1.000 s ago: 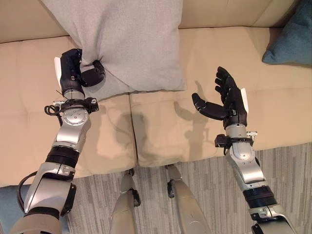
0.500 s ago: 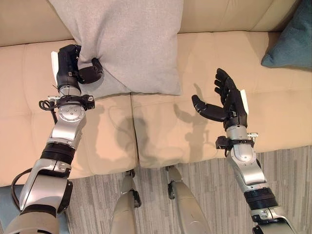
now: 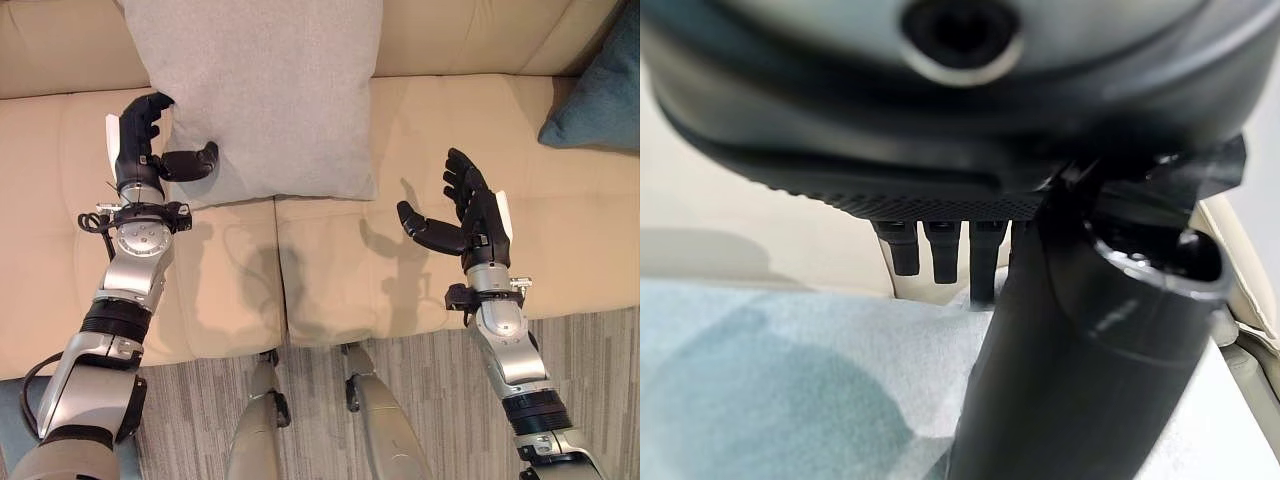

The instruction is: Pick up all the scattered cushions and arrange them neatly on the sofa.

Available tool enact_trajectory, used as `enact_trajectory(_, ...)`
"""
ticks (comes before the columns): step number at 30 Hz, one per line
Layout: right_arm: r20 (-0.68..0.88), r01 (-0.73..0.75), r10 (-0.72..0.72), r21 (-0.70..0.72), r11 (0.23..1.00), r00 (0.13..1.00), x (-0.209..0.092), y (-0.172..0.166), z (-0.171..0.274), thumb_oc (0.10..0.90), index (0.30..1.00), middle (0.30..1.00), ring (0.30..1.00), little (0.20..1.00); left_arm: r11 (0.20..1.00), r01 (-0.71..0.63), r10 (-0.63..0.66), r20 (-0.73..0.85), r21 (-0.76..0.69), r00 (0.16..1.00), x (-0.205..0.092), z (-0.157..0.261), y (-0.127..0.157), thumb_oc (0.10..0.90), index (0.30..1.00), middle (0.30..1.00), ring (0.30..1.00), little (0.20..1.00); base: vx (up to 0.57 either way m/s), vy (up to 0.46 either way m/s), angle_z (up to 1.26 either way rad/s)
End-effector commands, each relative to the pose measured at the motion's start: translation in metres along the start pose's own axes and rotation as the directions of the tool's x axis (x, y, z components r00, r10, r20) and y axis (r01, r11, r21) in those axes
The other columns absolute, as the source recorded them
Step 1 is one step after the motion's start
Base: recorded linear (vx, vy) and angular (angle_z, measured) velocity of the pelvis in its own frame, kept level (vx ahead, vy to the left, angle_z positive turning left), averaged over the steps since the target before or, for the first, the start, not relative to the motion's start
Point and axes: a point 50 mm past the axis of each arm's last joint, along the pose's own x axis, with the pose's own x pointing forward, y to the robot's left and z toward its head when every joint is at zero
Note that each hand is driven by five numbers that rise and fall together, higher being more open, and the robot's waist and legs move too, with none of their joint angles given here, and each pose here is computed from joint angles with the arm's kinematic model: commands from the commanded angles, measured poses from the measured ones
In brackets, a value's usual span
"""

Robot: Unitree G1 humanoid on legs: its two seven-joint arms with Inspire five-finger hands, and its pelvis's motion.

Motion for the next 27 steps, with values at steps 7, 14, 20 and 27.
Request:
enact_trajectory(7,0.035,0.015,-0.012,-0.066,0.998,0.999,-0.023,-0.022,-0.001,0.8,0.9,0.9,0.9,0.9,1.0,0.009,-0.011,0.109,0.02,0.994,-0.049,-0.016,0.01,0.8,0.9,0.9,0.9,0.9,0.05,-0.011,0.0)
enact_trajectory(14,-0.217,-0.053,0.022,-0.137,0.989,0.976,-0.064,-0.037,-0.046,0.8,0.9,0.9,0.9,0.9,0.994,0.088,-0.078,-0.141,0.072,0.987,-0.125,-0.084,0.022,0.8,0.9,0.9,0.9,0.9,0.01,-0.002,0.11)
enact_trajectory(20,-0.501,-0.19,0.054,-0.224,0.956,0.864,-0.108,-0.041,-0.099,0.8,0.9,0.9,0.9,0.9,0.972,0.202,-0.119,-0.498,0.117,0.859,-0.199,-0.152,0.035,0.8,0.9,0.9,0.9,0.9,0.0,-0.002,0.01)
enact_trajectory(27,-0.758,-0.307,-0.016,-0.283,0.909,0.651,-0.169,-0.053,-0.15,0.8,0.9,0.9,0.9,0.9,0.908,0.402,-0.11,-0.859,0.118,0.5,-0.309,-0.215,0.041,0.8,0.9,0.9,0.9,0.9,-0.01,-0.013,0.01)
